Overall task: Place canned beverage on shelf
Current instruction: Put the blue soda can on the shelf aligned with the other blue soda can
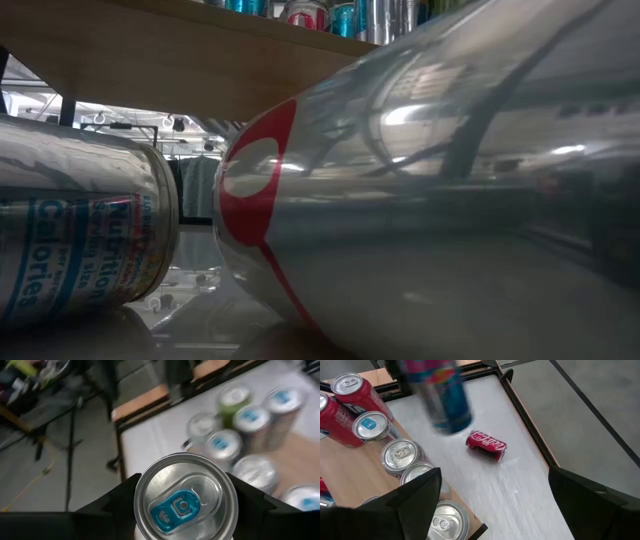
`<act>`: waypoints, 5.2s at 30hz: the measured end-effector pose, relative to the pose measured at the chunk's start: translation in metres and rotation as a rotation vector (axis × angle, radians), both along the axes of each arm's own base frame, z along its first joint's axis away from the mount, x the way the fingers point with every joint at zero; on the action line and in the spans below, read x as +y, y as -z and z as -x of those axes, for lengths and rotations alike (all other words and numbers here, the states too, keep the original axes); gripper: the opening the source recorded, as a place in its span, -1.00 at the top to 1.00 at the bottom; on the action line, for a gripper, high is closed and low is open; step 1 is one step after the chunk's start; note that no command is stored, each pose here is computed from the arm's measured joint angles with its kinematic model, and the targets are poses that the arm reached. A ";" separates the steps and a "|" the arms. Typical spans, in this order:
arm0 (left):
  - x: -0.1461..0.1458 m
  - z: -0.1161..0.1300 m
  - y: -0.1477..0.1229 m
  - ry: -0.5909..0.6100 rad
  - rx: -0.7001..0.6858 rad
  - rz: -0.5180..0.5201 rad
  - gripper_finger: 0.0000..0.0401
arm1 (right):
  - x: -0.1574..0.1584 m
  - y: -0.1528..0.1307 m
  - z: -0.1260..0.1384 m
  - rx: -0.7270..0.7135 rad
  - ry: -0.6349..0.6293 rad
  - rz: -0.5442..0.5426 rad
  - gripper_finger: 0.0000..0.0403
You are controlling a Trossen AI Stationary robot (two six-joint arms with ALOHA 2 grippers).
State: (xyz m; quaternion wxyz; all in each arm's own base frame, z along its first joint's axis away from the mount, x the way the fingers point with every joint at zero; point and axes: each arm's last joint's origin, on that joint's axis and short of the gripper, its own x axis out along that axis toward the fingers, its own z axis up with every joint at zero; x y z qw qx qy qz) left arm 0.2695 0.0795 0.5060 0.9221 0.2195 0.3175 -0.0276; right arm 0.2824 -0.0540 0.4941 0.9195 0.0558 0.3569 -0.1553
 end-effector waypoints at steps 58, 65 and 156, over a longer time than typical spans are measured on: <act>-0.130 -0.058 0.120 0.387 0.463 0.073 -0.10 | 0.005 0.000 -0.001 -0.021 -0.122 -0.110 -0.77; -0.130 -0.059 0.124 0.368 0.463 0.050 -0.10 | 0.005 0.000 -0.001 -0.021 -0.122 -0.110 -0.77; -0.150 -0.054 0.057 0.074 0.106 0.051 -0.70 | 0.005 0.000 -0.001 -0.019 -0.122 -0.110 -0.77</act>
